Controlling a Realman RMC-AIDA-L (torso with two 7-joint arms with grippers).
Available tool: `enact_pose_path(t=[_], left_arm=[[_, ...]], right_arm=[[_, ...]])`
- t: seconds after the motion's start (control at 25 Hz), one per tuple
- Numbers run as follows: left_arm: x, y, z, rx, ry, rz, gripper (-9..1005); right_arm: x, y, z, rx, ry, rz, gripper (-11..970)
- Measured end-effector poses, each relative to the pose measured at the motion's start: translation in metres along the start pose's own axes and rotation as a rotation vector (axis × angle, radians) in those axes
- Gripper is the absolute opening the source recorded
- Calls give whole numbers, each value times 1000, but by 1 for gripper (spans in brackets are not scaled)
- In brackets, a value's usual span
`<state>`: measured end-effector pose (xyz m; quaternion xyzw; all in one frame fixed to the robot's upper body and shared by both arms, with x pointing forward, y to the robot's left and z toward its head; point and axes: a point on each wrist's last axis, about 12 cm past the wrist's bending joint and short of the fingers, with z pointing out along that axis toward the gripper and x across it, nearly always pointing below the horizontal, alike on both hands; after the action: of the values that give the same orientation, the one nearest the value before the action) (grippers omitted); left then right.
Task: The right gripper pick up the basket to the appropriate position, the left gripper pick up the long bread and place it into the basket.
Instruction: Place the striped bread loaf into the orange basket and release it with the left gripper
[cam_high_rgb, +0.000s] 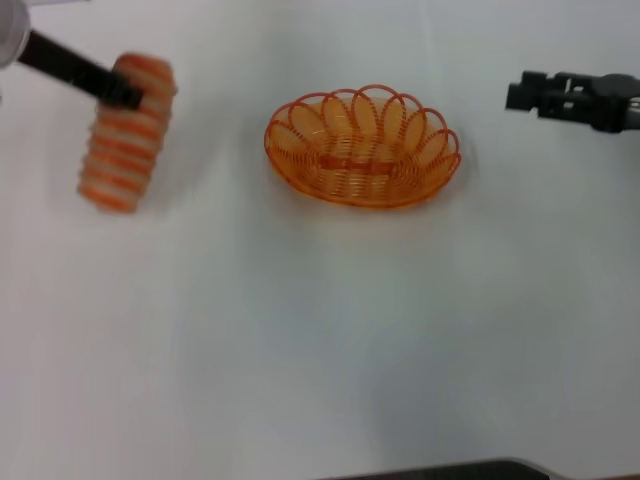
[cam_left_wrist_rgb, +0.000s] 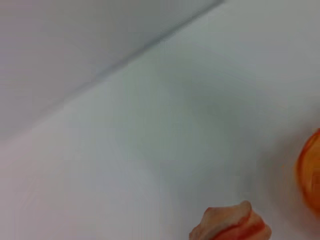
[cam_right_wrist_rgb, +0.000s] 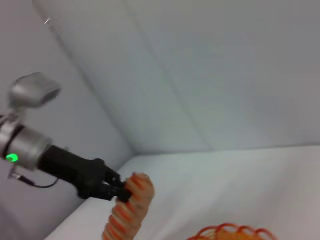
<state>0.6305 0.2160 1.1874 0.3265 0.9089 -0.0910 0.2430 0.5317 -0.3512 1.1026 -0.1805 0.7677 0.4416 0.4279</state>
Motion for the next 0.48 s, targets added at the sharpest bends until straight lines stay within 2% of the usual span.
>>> enact_pose_path(t=[0.12,0.2,0.48], left_arm=[[-22,-9,-3,3,-77,129,235],[-37,-21,-3,21,-124,226,226],[-71,-76,12,34,-166,624,159]], right_arm=[[1,-4,-3,37,-22,28,656],[4,-6,-4,55,-25,41,655],[20,-8,-4,91,-41,91,654]])
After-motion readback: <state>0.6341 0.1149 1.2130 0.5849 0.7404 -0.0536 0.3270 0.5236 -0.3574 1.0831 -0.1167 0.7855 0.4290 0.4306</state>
